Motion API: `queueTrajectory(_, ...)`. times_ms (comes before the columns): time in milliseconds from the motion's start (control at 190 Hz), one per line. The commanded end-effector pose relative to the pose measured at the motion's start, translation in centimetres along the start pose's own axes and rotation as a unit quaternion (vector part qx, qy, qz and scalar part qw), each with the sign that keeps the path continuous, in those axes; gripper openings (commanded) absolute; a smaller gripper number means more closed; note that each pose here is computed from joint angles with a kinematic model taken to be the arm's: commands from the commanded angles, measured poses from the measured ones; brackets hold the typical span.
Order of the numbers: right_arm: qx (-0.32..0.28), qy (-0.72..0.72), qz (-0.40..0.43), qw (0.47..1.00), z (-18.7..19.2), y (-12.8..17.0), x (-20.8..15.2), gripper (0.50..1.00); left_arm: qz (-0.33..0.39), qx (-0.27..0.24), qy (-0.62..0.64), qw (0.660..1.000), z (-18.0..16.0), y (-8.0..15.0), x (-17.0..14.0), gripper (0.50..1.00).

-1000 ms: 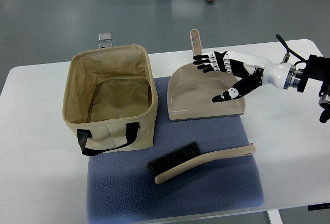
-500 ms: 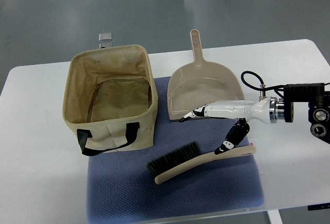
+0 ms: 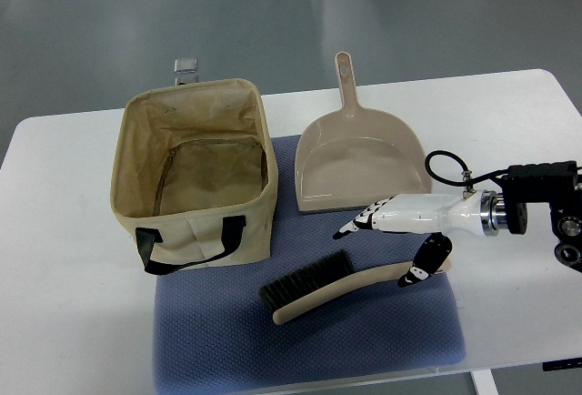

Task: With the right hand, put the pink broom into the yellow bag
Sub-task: 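Close the right hand fingers around the brush handle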

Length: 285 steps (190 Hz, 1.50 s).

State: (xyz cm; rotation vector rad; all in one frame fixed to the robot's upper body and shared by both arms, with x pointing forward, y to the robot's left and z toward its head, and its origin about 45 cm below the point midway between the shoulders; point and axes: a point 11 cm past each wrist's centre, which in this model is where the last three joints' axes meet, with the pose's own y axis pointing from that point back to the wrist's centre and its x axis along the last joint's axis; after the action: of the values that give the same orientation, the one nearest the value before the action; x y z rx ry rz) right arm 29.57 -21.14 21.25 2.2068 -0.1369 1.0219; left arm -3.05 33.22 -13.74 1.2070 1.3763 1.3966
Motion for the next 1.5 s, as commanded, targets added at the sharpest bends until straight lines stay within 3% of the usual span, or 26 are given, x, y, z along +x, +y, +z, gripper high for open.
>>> queueTrajectory(0, -0.006, 0.008, -0.006, 1.0, 0.3, 0.0, -1.0, 0.836, 0.0, 0.0, 0.0, 1.0, 0.0, 0.0, 0.0, 1.0)
queueTrajectory(547, -0.022, 0.048, 0.011, 0.999, 0.8, -0.5, -2.9, 0.787, 0.0, 0.0, 0.0, 1.0, 0.0, 0.0, 0.0, 1.0)
queueTrajectory(863, -0.034, 0.061, 0.016, 0.997, 1.4, -0.6, -3.8, 0.699, 0.0, 0.0, 0.0, 1.0, 0.0, 0.0, 0.0, 1.0)
queueTrajectory(1337, -0.044, 0.074, 0.018, 0.996, 2.1, -0.8, -4.7, 0.693, 0.0, 0.0, 0.0, 1.0, 0.0, 0.0, 0.0, 1.0)
queueTrajectory(1495, -0.045, 0.077, 0.023, 0.996, 2.2, -0.8, -4.9, 0.605, 0.0, 0.0, 0.0, 1.0, 0.0, 0.0, 0.0, 1.0)
